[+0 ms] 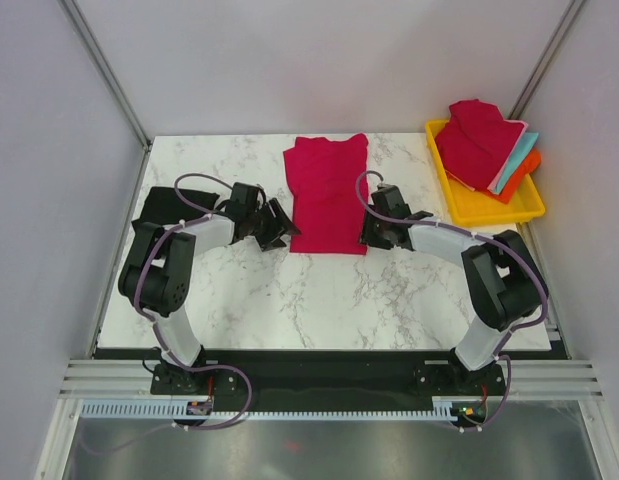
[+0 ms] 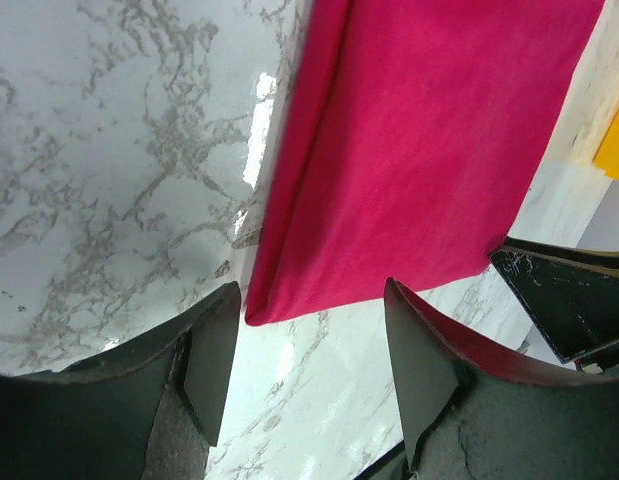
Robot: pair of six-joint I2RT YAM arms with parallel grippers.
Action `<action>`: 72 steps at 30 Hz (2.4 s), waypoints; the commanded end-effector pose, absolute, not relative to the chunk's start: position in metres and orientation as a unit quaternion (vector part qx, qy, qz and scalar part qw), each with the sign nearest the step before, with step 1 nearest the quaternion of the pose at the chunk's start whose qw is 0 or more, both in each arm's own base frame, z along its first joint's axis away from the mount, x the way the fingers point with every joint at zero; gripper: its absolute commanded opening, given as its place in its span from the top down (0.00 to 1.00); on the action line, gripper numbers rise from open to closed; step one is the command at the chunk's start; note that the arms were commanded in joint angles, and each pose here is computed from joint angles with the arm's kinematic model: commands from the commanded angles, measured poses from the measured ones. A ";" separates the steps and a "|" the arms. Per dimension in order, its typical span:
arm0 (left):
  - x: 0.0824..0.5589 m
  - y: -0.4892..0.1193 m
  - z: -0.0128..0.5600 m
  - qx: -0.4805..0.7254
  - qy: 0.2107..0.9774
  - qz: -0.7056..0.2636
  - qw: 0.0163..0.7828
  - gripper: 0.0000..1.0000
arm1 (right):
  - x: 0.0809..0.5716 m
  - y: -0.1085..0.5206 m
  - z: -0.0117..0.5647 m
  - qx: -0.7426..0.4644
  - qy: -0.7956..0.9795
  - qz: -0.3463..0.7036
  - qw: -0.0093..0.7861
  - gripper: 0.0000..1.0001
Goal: Fold and stack the t-shirts
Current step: Fold the tshirt
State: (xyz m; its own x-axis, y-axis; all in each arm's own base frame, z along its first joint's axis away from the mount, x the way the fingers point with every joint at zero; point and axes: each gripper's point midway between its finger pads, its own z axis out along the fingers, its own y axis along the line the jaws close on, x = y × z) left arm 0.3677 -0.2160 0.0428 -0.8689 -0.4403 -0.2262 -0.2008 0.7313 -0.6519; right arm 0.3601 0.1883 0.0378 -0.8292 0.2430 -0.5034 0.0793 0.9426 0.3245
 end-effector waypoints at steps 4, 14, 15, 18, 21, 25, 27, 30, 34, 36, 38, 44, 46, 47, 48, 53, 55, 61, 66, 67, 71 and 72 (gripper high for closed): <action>0.379 -0.227 0.051 -0.128 0.907 -0.343 0.208 0.38 | 0.378 0.200 0.056 0.085 0.928 0.156 0.328 0.55; 0.383 -0.224 0.050 -0.124 0.912 -0.326 0.214 0.56 | 0.386 0.196 0.058 0.088 0.927 0.136 0.339 0.58; 0.384 -0.224 0.050 -0.122 0.913 -0.324 0.216 0.57 | 0.386 0.195 0.057 0.087 0.928 0.133 0.338 0.58; 0.385 -0.224 0.049 -0.121 0.913 -0.323 0.217 0.58 | 0.389 0.196 0.052 0.085 0.930 0.129 0.334 0.60; 0.385 -0.225 0.048 -0.118 0.914 -0.323 0.216 0.60 | 0.392 0.197 0.046 0.083 0.933 0.125 0.328 0.64; 0.386 -0.226 0.043 -0.120 0.917 -0.318 0.209 0.62 | 0.393 0.196 0.041 0.083 0.935 0.118 0.324 0.66; 0.385 -0.227 0.042 -0.120 0.917 -0.318 0.207 0.67 | 0.394 0.196 0.041 0.084 0.934 0.118 0.325 0.69; 0.384 -0.227 0.043 -0.119 0.917 -0.319 0.207 0.89 | 0.392 0.196 0.042 0.083 0.935 0.120 0.324 0.79; 0.383 -0.227 0.046 -0.117 0.917 -0.321 0.207 0.98 | 0.389 0.198 0.047 0.082 0.933 0.129 0.324 0.98; 0.381 -0.227 0.046 -0.117 0.916 -0.324 0.205 0.98 | 0.388 0.199 0.050 0.082 0.932 0.134 0.326 1.00; 0.380 -0.228 0.048 -0.115 0.916 -0.325 0.205 0.98 | 0.388 0.199 0.052 0.082 0.932 0.135 0.326 1.00; 0.374 -0.222 0.058 -0.114 0.915 -0.320 0.219 0.98 | 0.385 0.197 0.063 0.084 0.927 0.140 0.338 1.00; 0.369 -0.220 0.063 -0.112 0.914 -0.322 0.222 0.98 | 0.381 0.193 0.068 0.088 0.925 0.139 0.343 1.00; 0.366 -0.219 0.064 -0.113 0.913 -0.322 0.223 0.98 | 0.381 0.192 0.070 0.088 0.923 0.140 0.348 1.00; 0.361 -0.217 0.061 -0.113 0.915 -0.319 0.221 0.98 | 0.378 0.189 0.073 0.090 0.921 0.140 0.353 1.00; 0.353 -0.213 0.059 -0.117 0.915 -0.319 0.218 0.98 | 0.368 0.184 0.081 0.091 0.914 0.149 0.366 1.00; 0.349 -0.214 0.058 -0.115 0.915 -0.322 0.212 0.98 | 0.363 0.184 0.074 0.091 0.917 0.150 0.359 1.00; 0.334 -0.211 0.046 -0.112 0.920 -0.321 0.196 0.67 | 0.349 0.185 0.044 0.087 0.934 0.147 0.315 0.90; 0.329 -0.212 0.046 -0.107 0.919 -0.325 0.195 0.51 | 0.347 0.182 0.046 0.086 0.933 0.142 0.321 0.65; 0.330 -0.212 0.047 -0.106 0.917 -0.328 0.198 0.51 | 0.346 0.180 0.045 0.087 0.933 0.138 0.319 0.64; 0.329 -0.217 0.051 -0.098 0.915 -0.336 0.200 0.49 | 0.345 0.180 0.046 0.085 0.933 0.140 0.321 0.58; 0.329 -0.218 0.052 -0.096 0.915 -0.337 0.202 0.49 | 0.345 0.180 0.046 0.085 0.933 0.141 0.320 0.59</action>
State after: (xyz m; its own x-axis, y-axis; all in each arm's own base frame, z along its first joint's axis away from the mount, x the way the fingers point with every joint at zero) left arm 0.3250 -0.2104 0.0321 -0.9085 -0.3471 -0.2327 -0.1334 0.7686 -0.6257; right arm 0.3422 0.1804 0.0393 -0.7950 0.2443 -0.5553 0.0755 0.9481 0.3090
